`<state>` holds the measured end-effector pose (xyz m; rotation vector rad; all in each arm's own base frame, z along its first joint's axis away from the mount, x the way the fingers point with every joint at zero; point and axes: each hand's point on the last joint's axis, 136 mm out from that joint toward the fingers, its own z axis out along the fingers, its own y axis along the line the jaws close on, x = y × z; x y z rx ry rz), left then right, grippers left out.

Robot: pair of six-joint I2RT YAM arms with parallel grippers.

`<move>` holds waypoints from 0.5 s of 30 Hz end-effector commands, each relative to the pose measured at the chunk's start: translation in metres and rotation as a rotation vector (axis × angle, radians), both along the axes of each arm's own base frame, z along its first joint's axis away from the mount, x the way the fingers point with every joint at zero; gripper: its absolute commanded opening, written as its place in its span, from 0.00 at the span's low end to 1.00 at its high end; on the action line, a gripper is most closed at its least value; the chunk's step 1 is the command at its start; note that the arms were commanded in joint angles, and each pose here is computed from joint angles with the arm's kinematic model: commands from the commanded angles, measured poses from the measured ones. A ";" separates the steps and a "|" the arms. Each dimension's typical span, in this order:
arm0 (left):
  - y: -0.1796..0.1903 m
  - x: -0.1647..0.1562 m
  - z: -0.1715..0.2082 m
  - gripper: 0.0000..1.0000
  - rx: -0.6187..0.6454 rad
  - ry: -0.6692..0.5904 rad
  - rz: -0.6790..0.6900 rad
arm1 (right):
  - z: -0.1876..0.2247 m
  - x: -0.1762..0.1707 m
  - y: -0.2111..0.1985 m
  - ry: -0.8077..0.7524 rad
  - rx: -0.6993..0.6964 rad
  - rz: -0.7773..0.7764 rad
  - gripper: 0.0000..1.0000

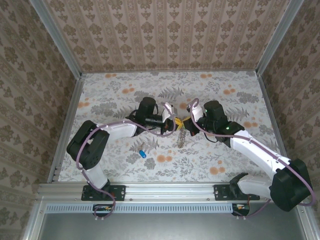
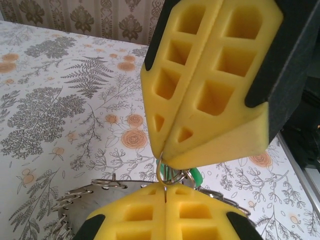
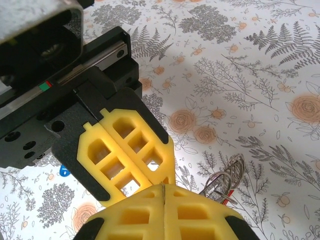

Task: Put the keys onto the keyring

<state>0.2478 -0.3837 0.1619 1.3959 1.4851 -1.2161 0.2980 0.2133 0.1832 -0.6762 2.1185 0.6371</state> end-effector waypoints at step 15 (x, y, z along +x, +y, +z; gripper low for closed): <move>-0.001 0.000 0.010 0.00 -0.085 -0.046 0.042 | -0.007 0.011 -0.025 -0.013 -0.024 -0.132 0.00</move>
